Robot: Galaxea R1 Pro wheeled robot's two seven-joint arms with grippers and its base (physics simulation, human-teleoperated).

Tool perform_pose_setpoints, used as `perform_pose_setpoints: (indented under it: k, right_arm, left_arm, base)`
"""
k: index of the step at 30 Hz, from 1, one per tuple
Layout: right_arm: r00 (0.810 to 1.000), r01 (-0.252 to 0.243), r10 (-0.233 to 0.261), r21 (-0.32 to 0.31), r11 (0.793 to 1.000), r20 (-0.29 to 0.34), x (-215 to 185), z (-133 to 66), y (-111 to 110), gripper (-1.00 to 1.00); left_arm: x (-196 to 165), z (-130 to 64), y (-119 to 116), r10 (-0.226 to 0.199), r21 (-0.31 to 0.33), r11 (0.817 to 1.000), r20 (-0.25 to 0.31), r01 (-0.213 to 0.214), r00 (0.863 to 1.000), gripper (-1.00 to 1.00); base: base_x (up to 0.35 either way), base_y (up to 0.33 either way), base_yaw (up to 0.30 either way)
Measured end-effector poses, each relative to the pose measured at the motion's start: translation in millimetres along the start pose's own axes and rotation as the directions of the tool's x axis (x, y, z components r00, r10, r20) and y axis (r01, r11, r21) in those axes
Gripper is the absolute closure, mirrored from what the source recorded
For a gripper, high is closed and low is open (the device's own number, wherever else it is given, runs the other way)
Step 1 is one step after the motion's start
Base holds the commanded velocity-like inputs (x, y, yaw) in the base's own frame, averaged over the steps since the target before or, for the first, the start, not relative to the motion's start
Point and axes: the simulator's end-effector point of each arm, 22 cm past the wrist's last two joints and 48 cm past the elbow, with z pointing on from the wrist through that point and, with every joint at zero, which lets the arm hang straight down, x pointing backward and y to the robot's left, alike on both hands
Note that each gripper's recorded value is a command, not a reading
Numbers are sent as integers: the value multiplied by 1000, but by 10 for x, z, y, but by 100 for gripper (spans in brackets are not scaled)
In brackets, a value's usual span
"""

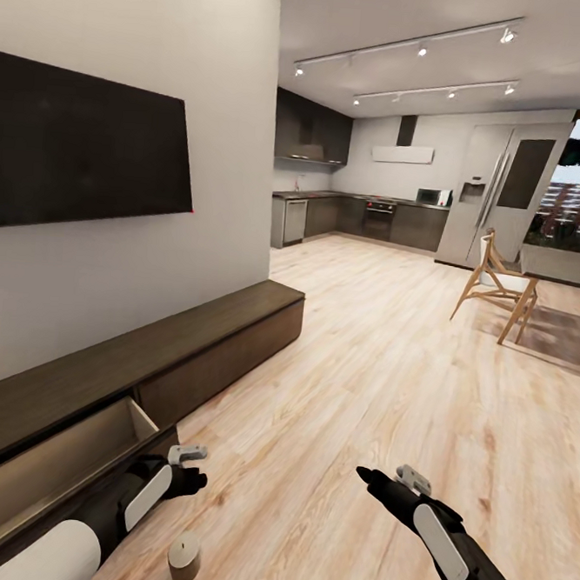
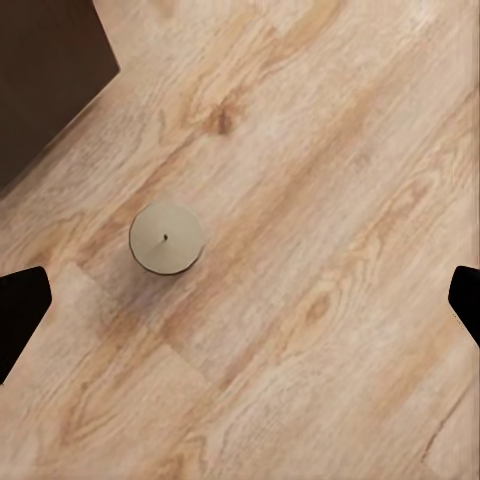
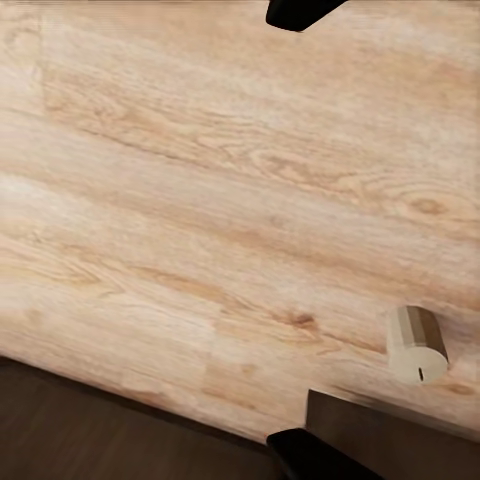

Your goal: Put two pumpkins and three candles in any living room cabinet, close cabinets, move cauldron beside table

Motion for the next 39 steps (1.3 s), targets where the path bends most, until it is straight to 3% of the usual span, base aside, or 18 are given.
perform_pose_setpoints:
  k: [20,28,33,39]
  right_arm:
    - [1000,-1,1,-4,1000,-2,15,4,32,-100]
    - [1000,11,-11,20,1000,-10,41,9,-4,-100]
    - [1000,23,-22,114,993,-15,58,-4,-148,-100]
    - [996,82,-76,125,989,-52,83,-73,165,-100]
  left_arm:
    - [7,7,-23,-5,3,1000,1,5,1000,-100]
    - [489,160,167,-31,-44,999,-108,27,994,-100]
    - [570,175,177,-39,-48,998,-129,33,991,-100]
    - [578,182,188,-44,-49,998,-127,38,991,-100]
  base:
    - [86,-59,0]
    - [148,-4,0]
    - [29,-1,0]
    - [5,0,0]
